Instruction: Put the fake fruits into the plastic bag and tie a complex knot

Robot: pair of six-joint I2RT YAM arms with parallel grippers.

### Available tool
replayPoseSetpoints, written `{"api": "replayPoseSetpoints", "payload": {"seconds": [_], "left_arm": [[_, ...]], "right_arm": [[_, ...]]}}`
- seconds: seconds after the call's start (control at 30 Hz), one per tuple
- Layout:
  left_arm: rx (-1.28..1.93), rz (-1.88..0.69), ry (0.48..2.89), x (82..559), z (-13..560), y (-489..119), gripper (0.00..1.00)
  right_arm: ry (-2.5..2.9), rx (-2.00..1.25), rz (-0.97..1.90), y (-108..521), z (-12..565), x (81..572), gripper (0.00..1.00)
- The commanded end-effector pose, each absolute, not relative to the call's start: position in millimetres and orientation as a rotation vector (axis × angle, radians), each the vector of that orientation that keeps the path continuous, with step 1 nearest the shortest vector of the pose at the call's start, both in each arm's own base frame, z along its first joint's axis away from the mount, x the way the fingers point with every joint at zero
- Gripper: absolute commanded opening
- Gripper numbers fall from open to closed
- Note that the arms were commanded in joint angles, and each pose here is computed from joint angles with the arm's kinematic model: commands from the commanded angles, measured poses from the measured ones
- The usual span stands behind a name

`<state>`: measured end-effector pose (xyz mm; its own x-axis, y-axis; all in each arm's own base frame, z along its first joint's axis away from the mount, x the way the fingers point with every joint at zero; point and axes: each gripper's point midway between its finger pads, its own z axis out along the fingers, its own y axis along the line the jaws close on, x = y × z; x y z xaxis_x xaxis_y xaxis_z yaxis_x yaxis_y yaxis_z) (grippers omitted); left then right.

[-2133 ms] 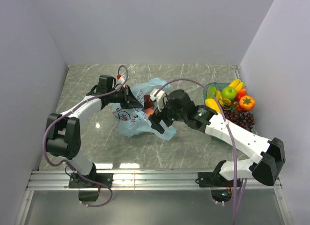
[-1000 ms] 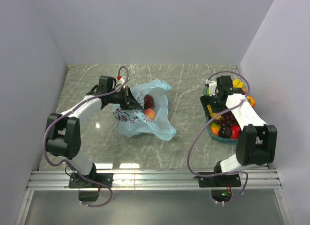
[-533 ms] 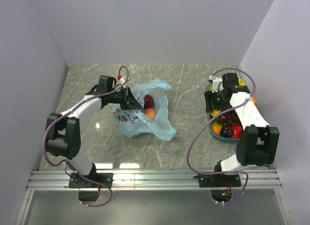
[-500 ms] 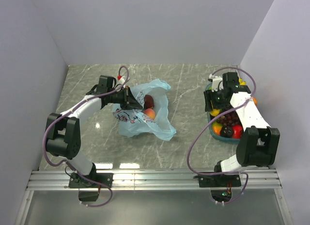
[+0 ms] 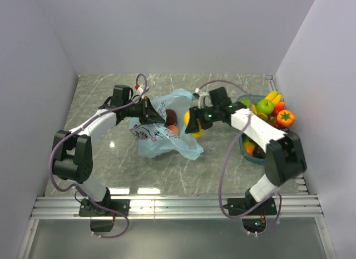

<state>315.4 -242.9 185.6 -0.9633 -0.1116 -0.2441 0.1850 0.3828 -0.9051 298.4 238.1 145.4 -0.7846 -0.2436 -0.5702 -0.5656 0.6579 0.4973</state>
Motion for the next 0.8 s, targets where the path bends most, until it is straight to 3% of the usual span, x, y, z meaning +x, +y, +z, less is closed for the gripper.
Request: {"api": "replayPoseSetpoints", "payload": {"seconds": [0.0,0.3,0.37,0.4,0.47,0.5,0.77], "left_arm": [[0.129,-1.642,2.303,313.9,207.5,-246.2,0.01],[0.142,-1.657,2.302,311.8,204.5,-247.7,0.01],[0.15,-1.658,2.3,310.7,205.2,-247.5,0.01],[0.157,-1.654,2.3,309.8,204.1,-247.2,0.01],[0.158,-1.652,2.307,307.4,202.2,-246.4,0.01],[0.158,-1.651,2.309,307.0,201.9,-246.3,0.01],[0.154,-1.642,2.322,306.9,197.6,-245.6,0.02]], "right_arm": [[2.348,-0.593,1.128,290.9,154.5,306.9,0.37],[2.357,-0.823,1.22,348.4,135.7,276.5,0.41],[2.386,-0.906,1.175,346.4,122.7,267.7,0.49],[2.413,-0.922,1.162,345.1,114.2,265.7,0.67],[2.471,-0.929,1.097,336.0,98.8,263.9,0.8],[2.485,-0.938,1.077,333.3,94.6,261.7,0.99],[2.432,-0.97,0.921,309.1,118.3,260.1,1.0]]}}
